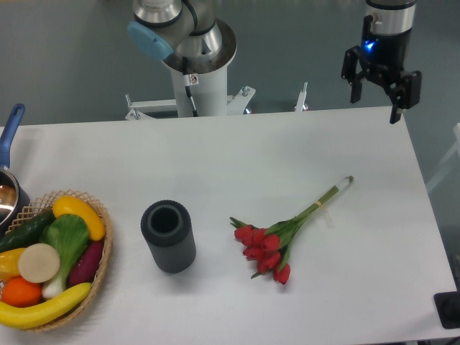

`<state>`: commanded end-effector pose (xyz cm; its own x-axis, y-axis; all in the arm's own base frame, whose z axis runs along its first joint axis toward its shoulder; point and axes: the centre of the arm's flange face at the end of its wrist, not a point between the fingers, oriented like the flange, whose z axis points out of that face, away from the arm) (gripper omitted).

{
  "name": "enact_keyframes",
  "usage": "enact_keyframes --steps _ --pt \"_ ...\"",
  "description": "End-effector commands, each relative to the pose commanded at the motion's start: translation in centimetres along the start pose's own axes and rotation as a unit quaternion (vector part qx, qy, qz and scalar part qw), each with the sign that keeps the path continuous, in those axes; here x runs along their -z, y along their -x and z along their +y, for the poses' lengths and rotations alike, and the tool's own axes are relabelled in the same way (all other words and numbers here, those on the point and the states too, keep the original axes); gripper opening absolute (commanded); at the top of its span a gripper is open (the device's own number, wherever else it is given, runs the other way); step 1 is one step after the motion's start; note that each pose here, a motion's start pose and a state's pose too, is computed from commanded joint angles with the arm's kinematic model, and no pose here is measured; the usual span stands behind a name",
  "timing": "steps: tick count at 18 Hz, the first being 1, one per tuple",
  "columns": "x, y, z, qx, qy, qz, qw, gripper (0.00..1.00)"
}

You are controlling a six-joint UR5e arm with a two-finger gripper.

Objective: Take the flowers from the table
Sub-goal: 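Move the open gripper toward the red tulip bouquet stems, then lower the open gripper over the tulip stems near the blooms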

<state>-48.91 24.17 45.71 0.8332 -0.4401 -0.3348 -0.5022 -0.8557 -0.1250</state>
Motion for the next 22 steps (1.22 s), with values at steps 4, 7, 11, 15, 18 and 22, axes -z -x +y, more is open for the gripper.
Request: enact_keyframes --steps 4,7,11,15,18,22 --pt "-0.5 -0.3 -0.5 0.006 -0.006 0.004 1.0 1.0" --pt "-1.0 -0.5 -0.9 0.04 -0.01 0.008 0.9991 1.0" --pt "-2.7 -0.4 -3.6 0.1 -0.016 0.022 0.9946 1.0" --pt "-6.7 0.1 -7.0 0.131 -0.025 0.037 0.9904 1.0" --pt "-11.5 0.2 -9.0 0.156 -0.028 0.06 0.9856 1.0" --pt "-15.5 0.0 -9.6 0.153 -0.028 0.086 0.9841 1.0"
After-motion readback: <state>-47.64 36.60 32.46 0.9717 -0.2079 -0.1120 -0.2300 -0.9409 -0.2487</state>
